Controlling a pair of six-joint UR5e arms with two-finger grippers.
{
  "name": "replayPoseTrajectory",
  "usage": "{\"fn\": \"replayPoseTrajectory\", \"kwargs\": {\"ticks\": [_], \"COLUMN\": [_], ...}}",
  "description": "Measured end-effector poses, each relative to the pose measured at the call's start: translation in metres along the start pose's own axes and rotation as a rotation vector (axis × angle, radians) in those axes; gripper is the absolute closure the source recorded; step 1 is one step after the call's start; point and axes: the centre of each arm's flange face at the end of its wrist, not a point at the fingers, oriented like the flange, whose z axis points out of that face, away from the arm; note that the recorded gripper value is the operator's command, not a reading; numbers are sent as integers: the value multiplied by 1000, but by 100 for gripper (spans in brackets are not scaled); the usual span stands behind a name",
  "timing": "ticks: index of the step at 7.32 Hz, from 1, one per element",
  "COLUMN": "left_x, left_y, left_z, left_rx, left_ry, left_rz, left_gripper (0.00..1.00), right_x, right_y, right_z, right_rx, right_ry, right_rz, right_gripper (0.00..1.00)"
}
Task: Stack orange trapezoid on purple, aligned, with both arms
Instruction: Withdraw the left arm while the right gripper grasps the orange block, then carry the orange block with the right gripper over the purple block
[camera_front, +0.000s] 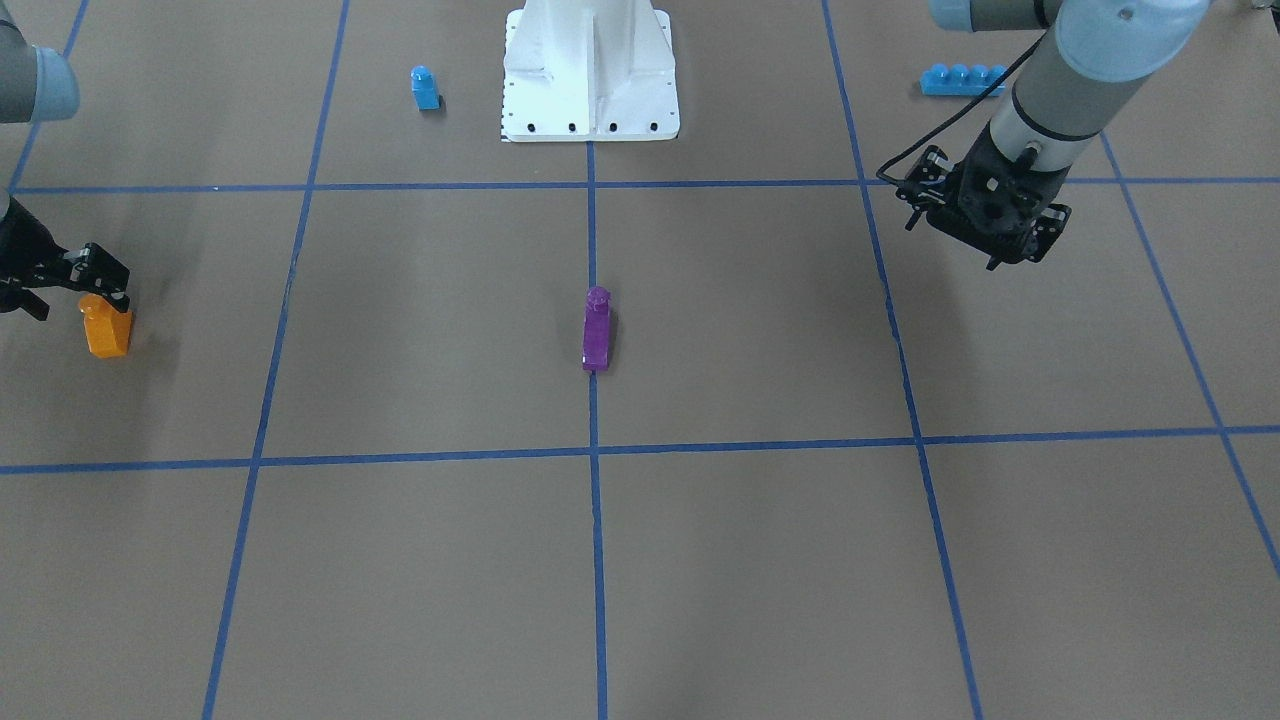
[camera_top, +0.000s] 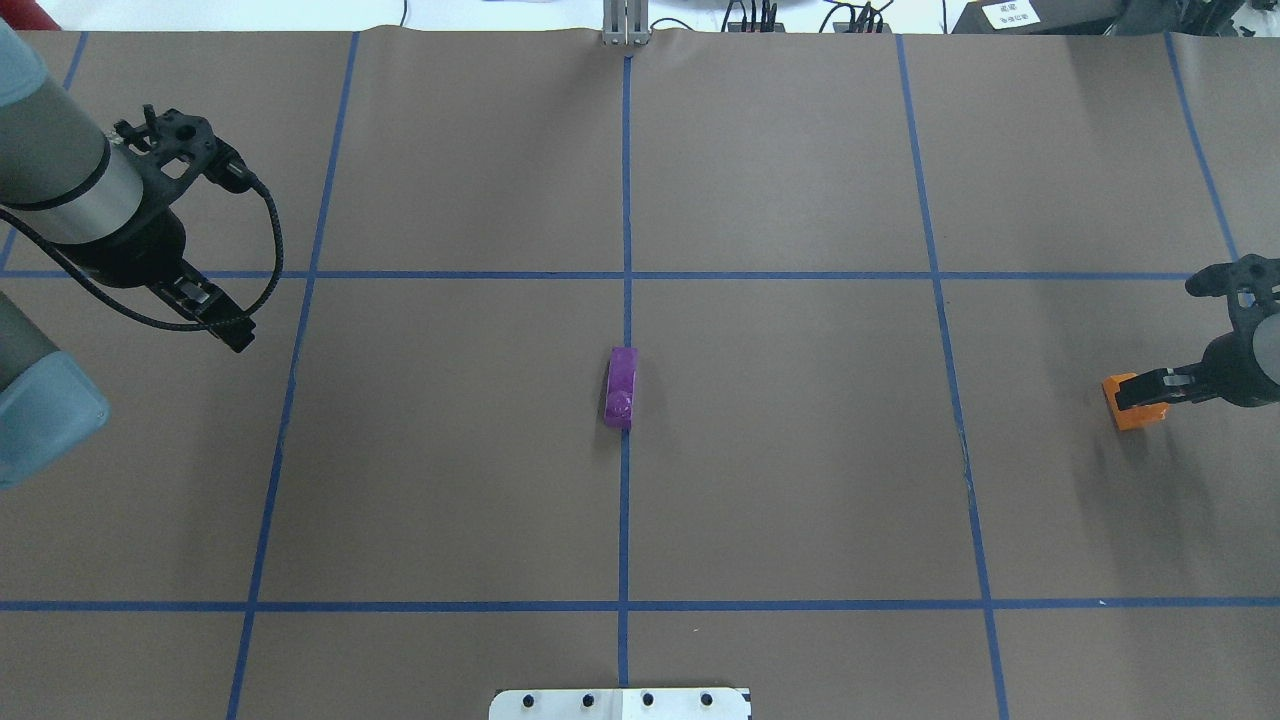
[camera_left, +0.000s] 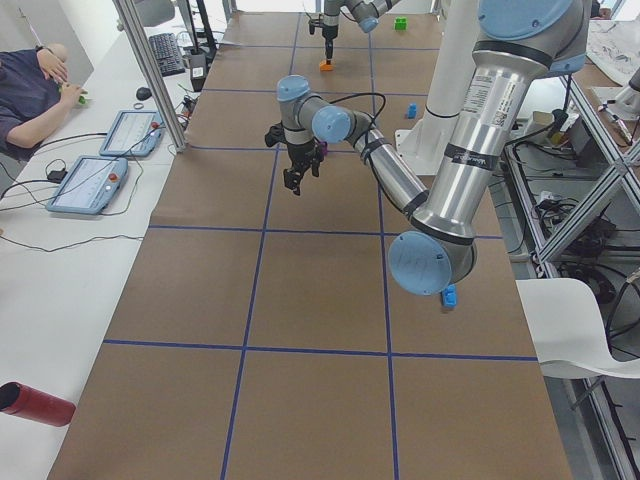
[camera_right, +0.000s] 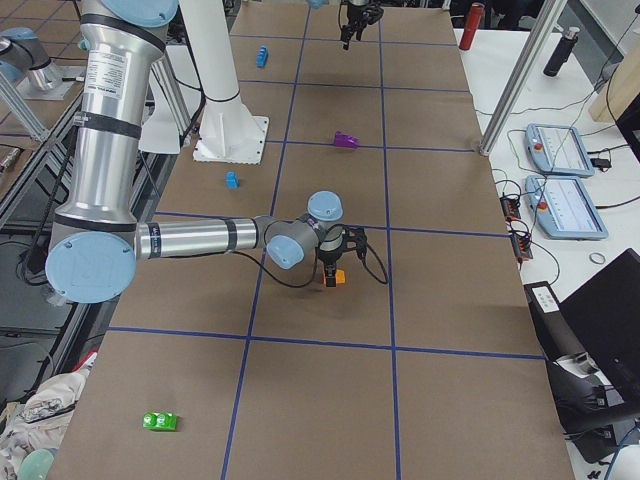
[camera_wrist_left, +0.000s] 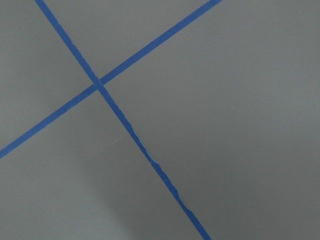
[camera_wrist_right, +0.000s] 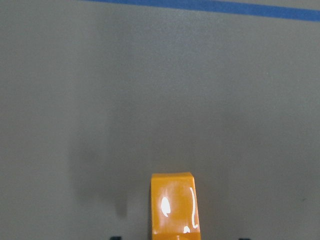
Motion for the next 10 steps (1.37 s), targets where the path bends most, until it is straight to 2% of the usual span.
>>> {"fn": "replayPoseTrajectory", "kwargs": {"ticks": [2, 3, 4, 5, 7, 8, 10], "left_x": [0, 0, 0, 0, -3, -13, -72], "left_y": [-1, -1, -1, -1, 2, 12, 39], "left_z": [1, 1, 1, 2, 3, 8, -1], "left_rx": [3, 4, 4, 4, -2, -15, -16], "left_ry": [1, 1, 1, 2, 1, -7, -48], "left_rz": [-8, -8, -9, -9, -33, -78, -154], "left_gripper": [1, 1, 1, 0, 0, 0, 0], "right_x": [-5, -6, -7, -8, -24, -37, -76], "right_y": [3, 4, 4, 5, 2, 0, -17], "right_z": [4, 5, 6, 6, -10, -22, -44], "right_rx": [-9, -12, -14, -16, 4, 13, 26], "right_ry": [-1, -1, -1, -3, -33, -58, -106], "right_rz": [1, -1, -3, -4, -22, -18, 75], "right_gripper": [63, 69, 91, 100, 100, 100, 100]}}
